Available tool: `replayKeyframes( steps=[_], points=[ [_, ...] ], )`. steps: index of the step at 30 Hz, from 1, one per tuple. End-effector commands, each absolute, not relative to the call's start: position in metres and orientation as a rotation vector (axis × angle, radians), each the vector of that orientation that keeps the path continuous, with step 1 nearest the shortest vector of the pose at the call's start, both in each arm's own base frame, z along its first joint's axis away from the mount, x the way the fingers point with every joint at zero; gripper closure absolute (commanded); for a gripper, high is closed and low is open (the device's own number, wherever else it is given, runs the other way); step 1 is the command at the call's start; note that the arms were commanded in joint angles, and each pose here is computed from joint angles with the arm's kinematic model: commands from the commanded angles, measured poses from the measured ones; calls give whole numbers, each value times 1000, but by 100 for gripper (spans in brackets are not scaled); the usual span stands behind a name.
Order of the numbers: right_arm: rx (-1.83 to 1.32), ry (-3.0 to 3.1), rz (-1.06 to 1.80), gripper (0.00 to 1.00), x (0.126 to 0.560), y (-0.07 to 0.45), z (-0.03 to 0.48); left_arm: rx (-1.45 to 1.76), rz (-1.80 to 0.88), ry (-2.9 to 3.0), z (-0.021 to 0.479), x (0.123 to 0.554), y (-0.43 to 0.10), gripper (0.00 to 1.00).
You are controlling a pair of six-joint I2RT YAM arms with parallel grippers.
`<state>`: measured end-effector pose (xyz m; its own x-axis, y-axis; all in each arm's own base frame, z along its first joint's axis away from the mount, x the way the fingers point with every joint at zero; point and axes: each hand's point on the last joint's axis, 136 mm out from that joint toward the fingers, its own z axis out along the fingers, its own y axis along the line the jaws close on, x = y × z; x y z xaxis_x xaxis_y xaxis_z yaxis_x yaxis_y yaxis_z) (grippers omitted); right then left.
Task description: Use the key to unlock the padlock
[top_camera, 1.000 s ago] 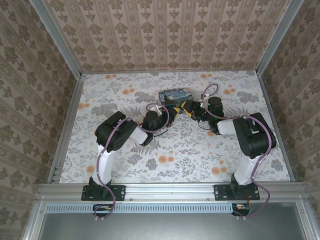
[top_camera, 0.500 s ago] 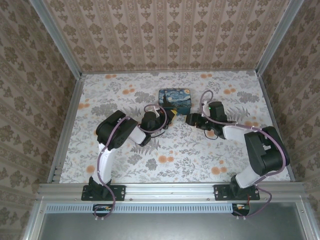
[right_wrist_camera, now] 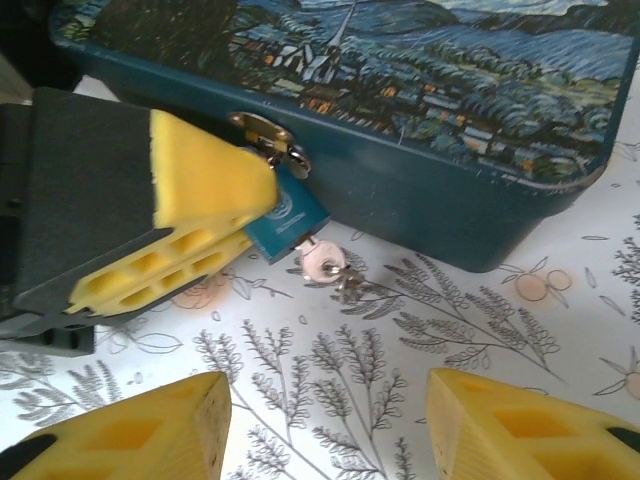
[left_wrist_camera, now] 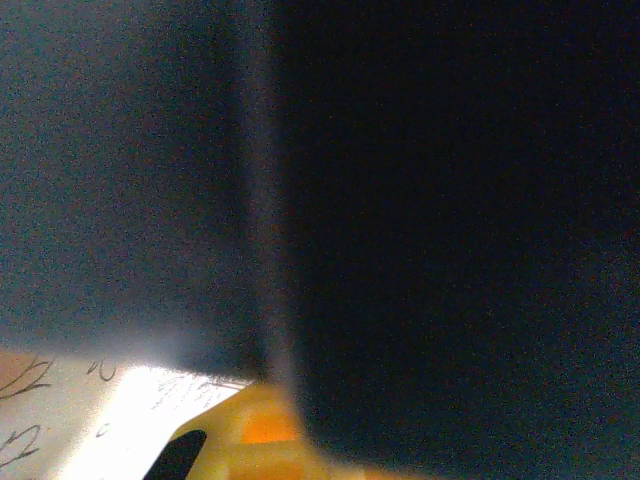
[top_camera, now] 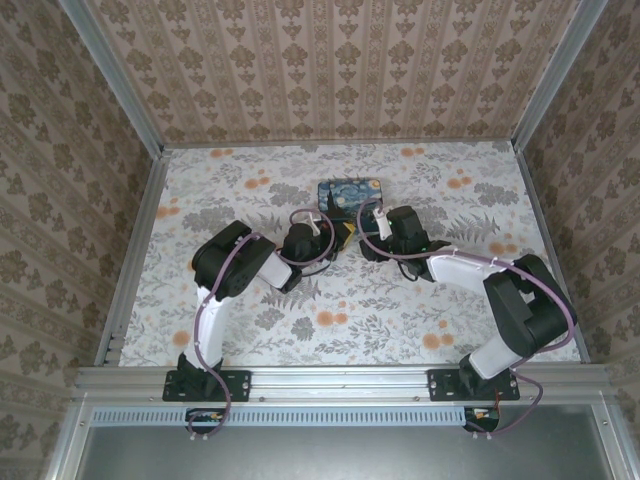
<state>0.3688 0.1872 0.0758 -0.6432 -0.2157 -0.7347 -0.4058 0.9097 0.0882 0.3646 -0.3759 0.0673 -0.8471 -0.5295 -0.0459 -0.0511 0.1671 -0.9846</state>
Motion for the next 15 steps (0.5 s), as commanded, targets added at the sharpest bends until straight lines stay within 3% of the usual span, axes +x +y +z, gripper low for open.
replayKeyframes(
  steps=[1, 15],
  points=[
    [-505, 2260, 224, 47, 378, 189, 76, -493, -1776, 2045, 85, 361, -378, 100],
    [-582, 2300, 155, 49, 382, 202, 55, -493, -1820, 2053, 92, 360, -369, 100]
  ],
)
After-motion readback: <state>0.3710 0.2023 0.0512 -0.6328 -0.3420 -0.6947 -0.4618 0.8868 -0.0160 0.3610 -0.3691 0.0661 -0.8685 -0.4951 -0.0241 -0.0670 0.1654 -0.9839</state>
